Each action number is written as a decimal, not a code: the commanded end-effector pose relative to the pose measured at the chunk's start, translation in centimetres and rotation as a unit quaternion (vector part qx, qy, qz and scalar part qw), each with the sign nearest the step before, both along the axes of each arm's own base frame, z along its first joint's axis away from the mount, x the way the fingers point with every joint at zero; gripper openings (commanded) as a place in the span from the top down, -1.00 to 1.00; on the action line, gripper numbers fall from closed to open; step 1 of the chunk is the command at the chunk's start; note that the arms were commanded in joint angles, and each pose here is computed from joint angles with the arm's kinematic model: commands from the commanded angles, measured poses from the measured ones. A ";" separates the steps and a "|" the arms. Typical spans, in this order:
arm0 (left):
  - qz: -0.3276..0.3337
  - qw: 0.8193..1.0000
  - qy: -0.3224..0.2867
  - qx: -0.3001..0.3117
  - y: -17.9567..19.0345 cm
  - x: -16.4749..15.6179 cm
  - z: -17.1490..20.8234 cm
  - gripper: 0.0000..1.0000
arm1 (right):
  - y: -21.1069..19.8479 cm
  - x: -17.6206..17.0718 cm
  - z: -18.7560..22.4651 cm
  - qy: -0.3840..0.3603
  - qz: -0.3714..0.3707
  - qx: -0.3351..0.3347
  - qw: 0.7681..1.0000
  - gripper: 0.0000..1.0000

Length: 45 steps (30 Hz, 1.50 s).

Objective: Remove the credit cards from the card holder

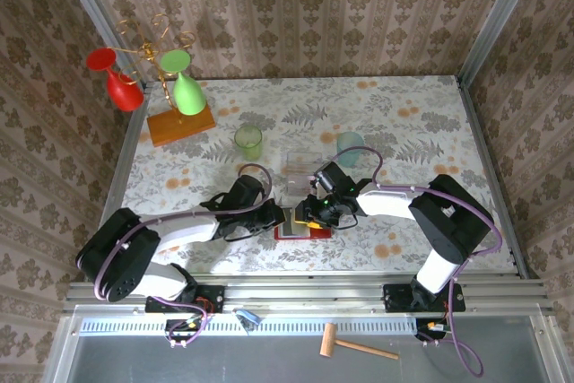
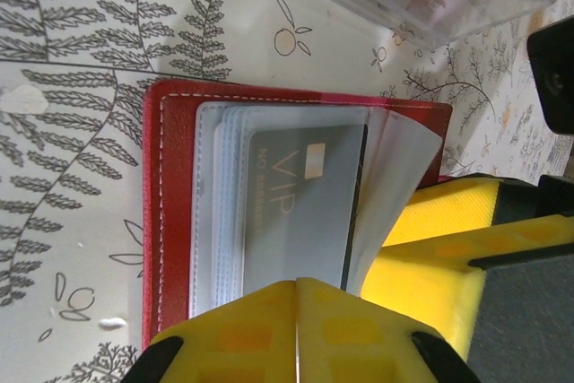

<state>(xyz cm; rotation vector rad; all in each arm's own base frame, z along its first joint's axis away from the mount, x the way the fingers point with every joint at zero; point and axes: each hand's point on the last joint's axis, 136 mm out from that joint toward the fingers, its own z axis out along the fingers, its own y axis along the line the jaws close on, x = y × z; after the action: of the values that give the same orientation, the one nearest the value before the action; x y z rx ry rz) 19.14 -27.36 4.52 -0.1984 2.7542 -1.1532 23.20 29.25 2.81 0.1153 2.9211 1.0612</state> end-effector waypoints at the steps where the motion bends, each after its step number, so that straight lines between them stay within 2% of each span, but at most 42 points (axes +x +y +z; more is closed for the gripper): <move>1: -0.010 1.000 -0.004 -0.027 -1.6 0.4 1.1 0.84 | -0.3 -0.3 0.1 0.006 -0.005 0.004 1.000 0.18; 16: -0.032 0.999 -0.002 -0.040 -3.3 0.5 1.2 0.85 | -0.9 0.0 2.3 -0.017 -0.010 0.006 1.000 0.13; 33: -0.056 0.996 -0.010 -0.064 -6.2 1.2 2.1 0.85 | -5.7 -0.3 3.3 -0.035 -0.047 -0.036 0.998 0.11; 45: -0.075 0.994 0.002 -0.076 -8.7 1.6 1.5 0.85 | -8.6 -1.0 3.8 -0.049 -0.067 -0.064 0.994 0.13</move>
<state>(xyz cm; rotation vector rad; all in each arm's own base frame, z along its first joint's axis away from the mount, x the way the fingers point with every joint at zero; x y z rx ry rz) 20.58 -34.71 4.93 -0.0350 2.7511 -1.3372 22.73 22.14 6.97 0.2336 2.8237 0.9128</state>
